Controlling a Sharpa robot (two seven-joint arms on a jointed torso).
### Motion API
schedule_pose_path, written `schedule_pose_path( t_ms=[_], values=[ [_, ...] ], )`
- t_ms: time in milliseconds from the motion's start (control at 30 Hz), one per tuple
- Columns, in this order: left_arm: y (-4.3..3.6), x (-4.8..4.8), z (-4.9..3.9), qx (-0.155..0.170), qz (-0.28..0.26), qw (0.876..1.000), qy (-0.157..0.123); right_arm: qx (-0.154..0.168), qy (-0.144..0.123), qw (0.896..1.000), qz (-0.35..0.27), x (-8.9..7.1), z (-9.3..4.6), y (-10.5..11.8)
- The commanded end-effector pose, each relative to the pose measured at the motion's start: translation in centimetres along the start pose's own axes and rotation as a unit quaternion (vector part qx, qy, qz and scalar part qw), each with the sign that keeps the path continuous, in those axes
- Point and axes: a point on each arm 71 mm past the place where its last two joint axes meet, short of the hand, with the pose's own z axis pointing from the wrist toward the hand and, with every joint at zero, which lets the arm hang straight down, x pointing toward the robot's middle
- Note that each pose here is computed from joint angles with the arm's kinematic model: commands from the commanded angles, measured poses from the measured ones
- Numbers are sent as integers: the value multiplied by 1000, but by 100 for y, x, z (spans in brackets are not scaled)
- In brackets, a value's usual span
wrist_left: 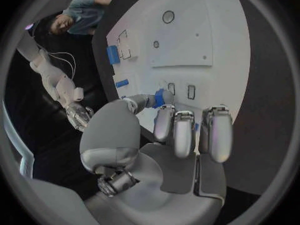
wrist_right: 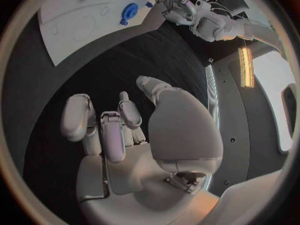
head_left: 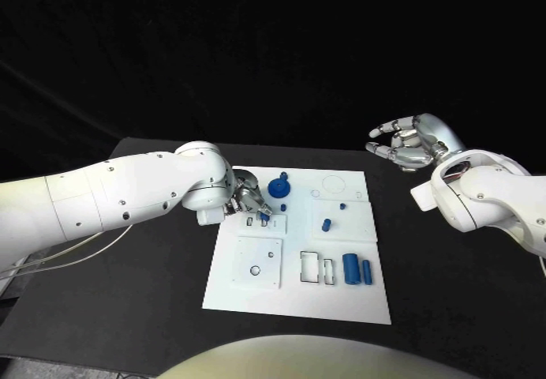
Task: Assemble the parts on the task board
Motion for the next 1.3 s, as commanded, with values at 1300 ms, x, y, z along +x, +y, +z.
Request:
schedule_pose_path(
  t_ms=[1300],
  values=[
    [-22,134,64,-19,63,998,-8,-2,8,1000,-3,32,-4,-15]
  ],
)
